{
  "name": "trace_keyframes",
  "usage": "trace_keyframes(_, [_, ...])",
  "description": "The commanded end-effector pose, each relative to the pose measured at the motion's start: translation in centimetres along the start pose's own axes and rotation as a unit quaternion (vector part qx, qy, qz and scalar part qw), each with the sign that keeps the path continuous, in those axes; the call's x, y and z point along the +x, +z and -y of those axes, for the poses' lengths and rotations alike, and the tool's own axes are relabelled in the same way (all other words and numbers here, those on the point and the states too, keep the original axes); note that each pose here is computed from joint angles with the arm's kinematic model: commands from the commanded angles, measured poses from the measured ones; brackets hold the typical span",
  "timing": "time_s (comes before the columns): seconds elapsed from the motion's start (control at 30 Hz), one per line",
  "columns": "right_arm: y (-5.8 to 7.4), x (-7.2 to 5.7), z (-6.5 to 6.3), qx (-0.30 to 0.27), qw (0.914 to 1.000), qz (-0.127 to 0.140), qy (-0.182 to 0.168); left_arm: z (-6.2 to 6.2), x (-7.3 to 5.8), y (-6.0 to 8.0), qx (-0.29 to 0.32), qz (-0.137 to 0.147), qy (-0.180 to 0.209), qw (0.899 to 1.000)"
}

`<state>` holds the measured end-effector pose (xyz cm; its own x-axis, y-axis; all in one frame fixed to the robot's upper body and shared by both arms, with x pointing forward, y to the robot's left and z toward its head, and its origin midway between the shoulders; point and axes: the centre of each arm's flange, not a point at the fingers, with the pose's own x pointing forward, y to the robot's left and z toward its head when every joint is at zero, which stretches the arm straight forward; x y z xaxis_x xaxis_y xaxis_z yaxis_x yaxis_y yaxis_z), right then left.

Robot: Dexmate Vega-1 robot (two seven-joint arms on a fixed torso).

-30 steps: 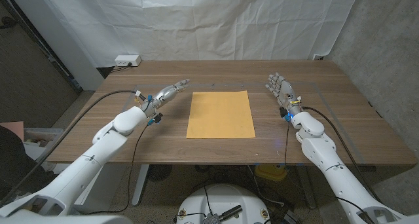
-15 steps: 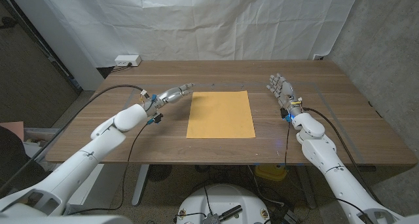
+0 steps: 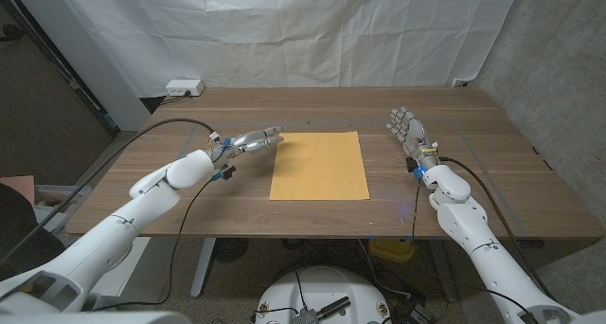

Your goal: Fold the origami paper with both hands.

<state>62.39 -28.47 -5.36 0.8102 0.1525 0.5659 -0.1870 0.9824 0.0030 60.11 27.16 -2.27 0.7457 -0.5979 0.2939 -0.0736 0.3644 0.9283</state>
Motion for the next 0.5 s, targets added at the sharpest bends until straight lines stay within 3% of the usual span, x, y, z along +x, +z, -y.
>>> trace_keyframes(0.03, [0.03, -0.27, 0.25, -0.001, 1.0, 0.0, -0.004, 0.73, 0.39, 0.13, 0.045, -0.008, -0.035, 0.998])
trace_keyframes(0.5, [-0.14, 0.31, 0.31, 0.002, 1.0, -0.001, -0.002, 1.43, 0.8, -0.16, 0.074, -0.033, -0.061, 0.995])
